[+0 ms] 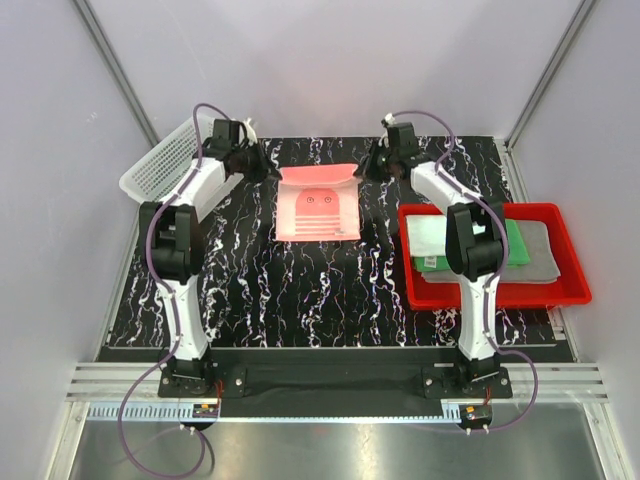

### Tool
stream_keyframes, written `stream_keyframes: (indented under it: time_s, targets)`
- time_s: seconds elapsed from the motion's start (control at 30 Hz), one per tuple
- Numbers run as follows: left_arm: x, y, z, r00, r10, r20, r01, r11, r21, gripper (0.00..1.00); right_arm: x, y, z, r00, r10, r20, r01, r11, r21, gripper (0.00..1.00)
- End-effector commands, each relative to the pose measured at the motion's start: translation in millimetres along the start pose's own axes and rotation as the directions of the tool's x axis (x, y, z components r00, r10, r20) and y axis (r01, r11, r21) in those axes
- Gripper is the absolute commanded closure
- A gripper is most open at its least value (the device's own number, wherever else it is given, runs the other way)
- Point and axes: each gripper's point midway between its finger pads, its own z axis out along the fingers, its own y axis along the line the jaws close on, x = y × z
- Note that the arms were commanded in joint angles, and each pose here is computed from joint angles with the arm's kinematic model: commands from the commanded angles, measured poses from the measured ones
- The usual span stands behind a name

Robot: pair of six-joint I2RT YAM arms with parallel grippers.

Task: Fold and stack the towels
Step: Fold the towel

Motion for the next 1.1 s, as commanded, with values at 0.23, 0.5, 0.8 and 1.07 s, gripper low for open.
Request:
stream_keyframes:
  time_s: [0.23,0.5,0.8,1.07]
  targets:
    - [67,7,-31,0.99,-0.007,-0.138,0.003,1.0,-0.03,1.0,51,1,-53,0.996,0.007,-0.088,-0.01,1.0,-0.026,0.97]
    - [102,34,-35,0.986,-0.024,-0.167,0.001,0.991,-0.136,1.0,103,-16,-58,0.979,0.05,-0.199,-0.057,0.998,-0.028,0.89]
    - [138,54,-47,0.975,-0.055,-0.215,-0.005,0.964,-0.267,1.0,125,-12,-83,0.958,0.066,-0.28,-0.078,0.996,-0.031,0.63]
    - [181,65,-62,0.968,-0.115,-0.223,0.034,0.941,-0.336,1.0,130,-11,-91,0.944,0.041,-0.327,-0.031,0.999,0.038,0.53]
